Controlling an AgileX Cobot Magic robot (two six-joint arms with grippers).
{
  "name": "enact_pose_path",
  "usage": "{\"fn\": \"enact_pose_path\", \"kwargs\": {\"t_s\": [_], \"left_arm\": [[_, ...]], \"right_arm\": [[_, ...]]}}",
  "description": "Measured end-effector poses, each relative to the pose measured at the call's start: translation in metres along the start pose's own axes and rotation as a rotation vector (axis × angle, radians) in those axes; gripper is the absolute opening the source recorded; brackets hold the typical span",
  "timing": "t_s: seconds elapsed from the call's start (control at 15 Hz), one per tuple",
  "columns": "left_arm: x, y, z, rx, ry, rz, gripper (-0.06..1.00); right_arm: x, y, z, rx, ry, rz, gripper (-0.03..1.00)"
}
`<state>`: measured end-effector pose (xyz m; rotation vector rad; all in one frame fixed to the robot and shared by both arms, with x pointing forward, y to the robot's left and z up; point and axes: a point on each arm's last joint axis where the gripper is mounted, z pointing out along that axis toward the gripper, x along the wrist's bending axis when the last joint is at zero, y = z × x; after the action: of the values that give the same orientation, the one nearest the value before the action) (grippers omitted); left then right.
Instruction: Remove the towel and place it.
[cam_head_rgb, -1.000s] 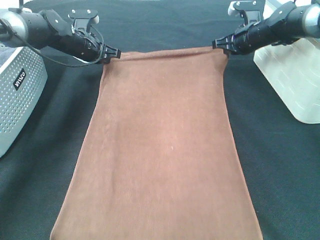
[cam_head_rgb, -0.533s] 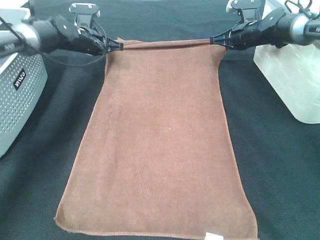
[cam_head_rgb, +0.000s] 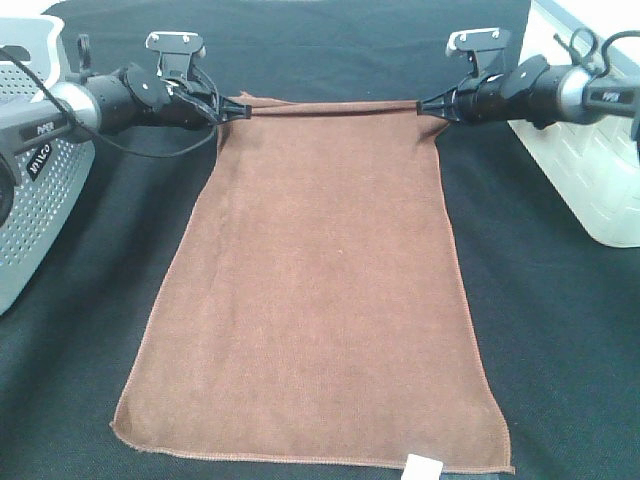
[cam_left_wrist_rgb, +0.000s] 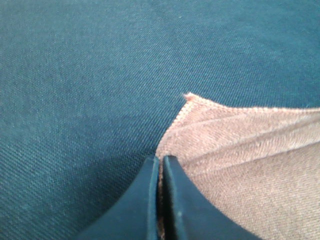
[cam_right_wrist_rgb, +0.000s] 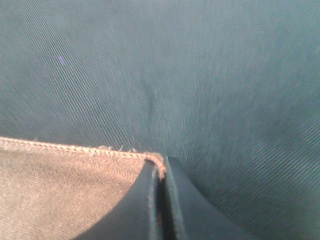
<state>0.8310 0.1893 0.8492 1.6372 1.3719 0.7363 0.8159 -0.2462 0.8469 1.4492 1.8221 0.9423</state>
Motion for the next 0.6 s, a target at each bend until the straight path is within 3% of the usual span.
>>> {"fn": "enact_pose_path", "kwargs": {"t_s": [0.33, 0.6], "left_arm": [[0.002, -0.016, 0.008, -0.006, 0.022, -0.003, 0.00], [0.001, -0.015, 0.008, -0.014, 0.023, -0.002, 0.00]], "right_arm": [[0.023, -0.006, 0.014, -0.032, 0.007, -0.036, 0.00], [0.022, -0.009, 0.016, -0.039, -0.005, -0.052, 0.00]]}}
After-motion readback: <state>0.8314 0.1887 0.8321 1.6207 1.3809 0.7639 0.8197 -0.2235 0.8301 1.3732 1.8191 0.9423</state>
